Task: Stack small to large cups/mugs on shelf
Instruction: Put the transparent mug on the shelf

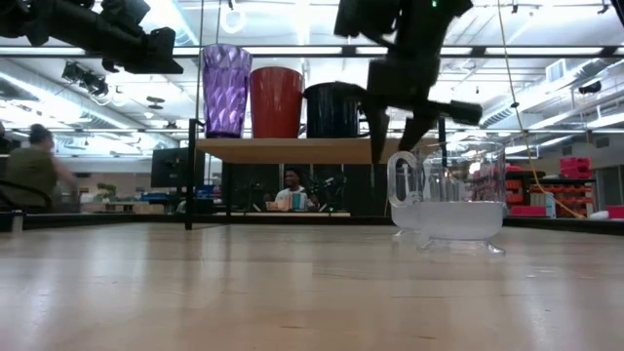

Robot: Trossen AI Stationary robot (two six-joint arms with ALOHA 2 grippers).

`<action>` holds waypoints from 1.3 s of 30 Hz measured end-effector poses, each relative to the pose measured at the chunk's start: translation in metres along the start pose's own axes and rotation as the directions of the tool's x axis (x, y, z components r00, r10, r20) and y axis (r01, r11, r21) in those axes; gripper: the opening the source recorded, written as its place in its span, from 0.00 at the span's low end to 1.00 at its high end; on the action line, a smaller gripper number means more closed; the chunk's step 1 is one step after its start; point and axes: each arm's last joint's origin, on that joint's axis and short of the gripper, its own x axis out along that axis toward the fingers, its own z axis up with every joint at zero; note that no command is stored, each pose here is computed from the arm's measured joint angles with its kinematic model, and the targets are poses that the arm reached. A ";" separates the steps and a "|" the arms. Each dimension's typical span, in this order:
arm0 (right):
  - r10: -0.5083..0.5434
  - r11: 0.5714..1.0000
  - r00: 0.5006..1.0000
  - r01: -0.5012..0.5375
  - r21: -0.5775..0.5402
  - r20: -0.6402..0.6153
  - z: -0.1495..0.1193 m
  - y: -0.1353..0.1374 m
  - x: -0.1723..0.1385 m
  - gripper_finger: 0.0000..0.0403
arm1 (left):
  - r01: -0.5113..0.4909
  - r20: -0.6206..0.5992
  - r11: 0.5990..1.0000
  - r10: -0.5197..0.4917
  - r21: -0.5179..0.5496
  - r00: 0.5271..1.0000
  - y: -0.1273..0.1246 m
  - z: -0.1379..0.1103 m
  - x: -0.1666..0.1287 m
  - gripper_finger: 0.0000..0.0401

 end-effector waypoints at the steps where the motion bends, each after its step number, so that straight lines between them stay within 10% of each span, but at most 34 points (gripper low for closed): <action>1: -0.009 1.000 1.000 0.009 0.023 0.003 0.000 -0.001 -0.003 0.30 | 0.000 0.000 1.000 0.000 0.000 1.000 0.000 0.000 0.000 0.05; 7: -0.050 0.949 0.998 0.037 0.313 0.033 -0.009 -0.008 -0.025 0.32 | 0.001 -0.001 1.000 -0.001 0.001 1.000 0.000 0.000 0.000 0.05; 15: 0.047 0.600 0.975 -0.200 0.774 0.216 -0.017 -0.006 -0.051 0.28 | 0.001 -0.001 1.000 -0.001 0.000 1.000 0.000 0.000 0.000 0.04; 23: 0.096 0.457 0.971 -0.240 0.856 0.221 0.000 0.007 -0.049 0.36 | 0.000 -0.001 1.000 0.000 -0.001 1.000 0.000 0.000 0.000 0.05; 28: 0.106 0.393 0.972 -0.236 0.889 0.212 0.003 0.011 -0.050 0.45 | 0.000 -0.001 1.000 0.000 -0.002 1.000 0.000 0.000 0.000 0.03; 39: 0.170 0.418 0.971 -0.226 0.880 0.169 0.012 0.011 -0.025 0.51 | 0.000 -0.001 1.000 0.000 -0.002 1.000 0.000 0.000 0.000 0.06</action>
